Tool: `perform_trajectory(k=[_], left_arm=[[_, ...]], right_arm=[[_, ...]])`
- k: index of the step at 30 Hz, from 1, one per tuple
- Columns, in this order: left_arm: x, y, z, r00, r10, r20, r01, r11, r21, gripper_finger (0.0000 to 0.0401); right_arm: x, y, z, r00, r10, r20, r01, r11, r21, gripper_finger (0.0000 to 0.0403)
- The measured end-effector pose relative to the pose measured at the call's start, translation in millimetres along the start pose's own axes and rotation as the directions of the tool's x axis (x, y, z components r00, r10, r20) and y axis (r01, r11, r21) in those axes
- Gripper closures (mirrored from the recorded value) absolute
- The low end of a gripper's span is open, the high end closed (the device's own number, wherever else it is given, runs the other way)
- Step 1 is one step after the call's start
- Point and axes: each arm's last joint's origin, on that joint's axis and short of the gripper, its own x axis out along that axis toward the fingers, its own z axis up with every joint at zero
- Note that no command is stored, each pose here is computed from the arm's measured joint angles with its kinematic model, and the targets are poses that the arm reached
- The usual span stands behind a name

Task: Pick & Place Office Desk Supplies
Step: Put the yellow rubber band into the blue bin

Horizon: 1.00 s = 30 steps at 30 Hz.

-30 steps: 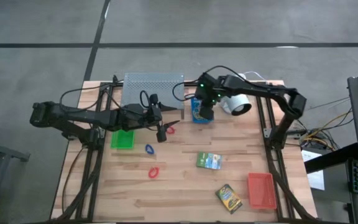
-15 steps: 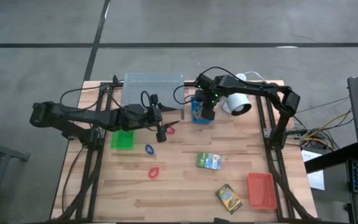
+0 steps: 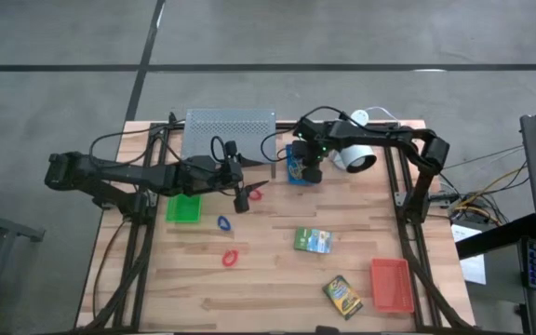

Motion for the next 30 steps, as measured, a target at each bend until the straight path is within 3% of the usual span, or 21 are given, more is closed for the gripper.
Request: perform_trajectory(k=[30], left_arm=[[0.0,-0.1,0.0,1.000,0.000,0.000,0.000,1.000,0.000,0.0162]], right_arm=[[14.1,-0.5,-2.8,0.994,-0.053,0.096,0.048,0.998,0.046,0.0394]])
